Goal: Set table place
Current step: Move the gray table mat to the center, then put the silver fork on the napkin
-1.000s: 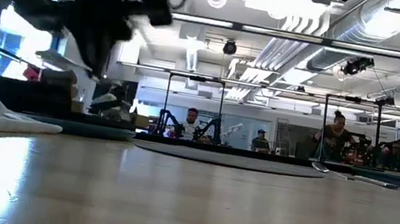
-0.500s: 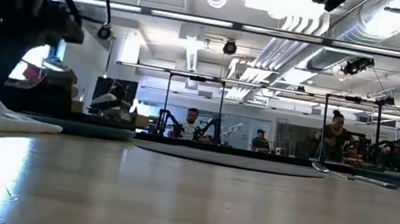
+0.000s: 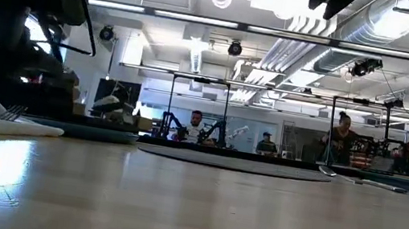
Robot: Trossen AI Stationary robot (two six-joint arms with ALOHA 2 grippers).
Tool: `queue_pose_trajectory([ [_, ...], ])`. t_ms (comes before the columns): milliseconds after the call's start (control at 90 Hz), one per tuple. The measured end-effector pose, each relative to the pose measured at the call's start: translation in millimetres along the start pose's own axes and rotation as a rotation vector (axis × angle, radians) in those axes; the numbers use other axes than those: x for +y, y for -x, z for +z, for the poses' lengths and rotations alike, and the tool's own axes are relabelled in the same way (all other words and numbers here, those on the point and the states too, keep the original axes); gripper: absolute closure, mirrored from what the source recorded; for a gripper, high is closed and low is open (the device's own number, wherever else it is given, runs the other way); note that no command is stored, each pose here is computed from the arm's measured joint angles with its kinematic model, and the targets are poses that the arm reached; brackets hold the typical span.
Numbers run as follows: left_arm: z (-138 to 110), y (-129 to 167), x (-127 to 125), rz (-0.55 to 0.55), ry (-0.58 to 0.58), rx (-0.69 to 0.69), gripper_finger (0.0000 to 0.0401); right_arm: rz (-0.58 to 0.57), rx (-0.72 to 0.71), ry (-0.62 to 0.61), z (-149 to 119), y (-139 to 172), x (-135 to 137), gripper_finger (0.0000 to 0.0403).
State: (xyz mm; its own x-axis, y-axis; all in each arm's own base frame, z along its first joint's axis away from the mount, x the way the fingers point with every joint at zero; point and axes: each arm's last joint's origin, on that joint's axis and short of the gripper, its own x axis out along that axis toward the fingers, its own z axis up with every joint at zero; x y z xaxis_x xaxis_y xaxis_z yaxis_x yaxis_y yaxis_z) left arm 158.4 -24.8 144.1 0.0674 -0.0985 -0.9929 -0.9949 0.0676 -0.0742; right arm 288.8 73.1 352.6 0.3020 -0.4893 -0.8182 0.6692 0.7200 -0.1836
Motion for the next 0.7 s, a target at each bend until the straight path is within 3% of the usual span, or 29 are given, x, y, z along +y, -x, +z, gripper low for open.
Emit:
queue_pose_trajectory([
  [189, -4, -4, 2, 0.003, -0.007, 0.003, 0.0374, 0.037, 0.054, -0.025, 5, -5, -3, 0.0155],
  [422, -9, 11, 1, -0.073, -0.100, 0.041, 0.0288, 0.231, 0.216, -0.031, 31, -30, -12, 0.0155],
  [511, -12, 28, 0, -0.118, -0.132, 0.036, 0.0259, 0.300, 0.214, -0.009, 53, -58, -13, 0.0155],
  [700, -15, 64, -1, -0.256, -0.169, -0.030, 0.0235, 0.247, 0.195, 0.012, 90, -158, -13, 0.0156],
])
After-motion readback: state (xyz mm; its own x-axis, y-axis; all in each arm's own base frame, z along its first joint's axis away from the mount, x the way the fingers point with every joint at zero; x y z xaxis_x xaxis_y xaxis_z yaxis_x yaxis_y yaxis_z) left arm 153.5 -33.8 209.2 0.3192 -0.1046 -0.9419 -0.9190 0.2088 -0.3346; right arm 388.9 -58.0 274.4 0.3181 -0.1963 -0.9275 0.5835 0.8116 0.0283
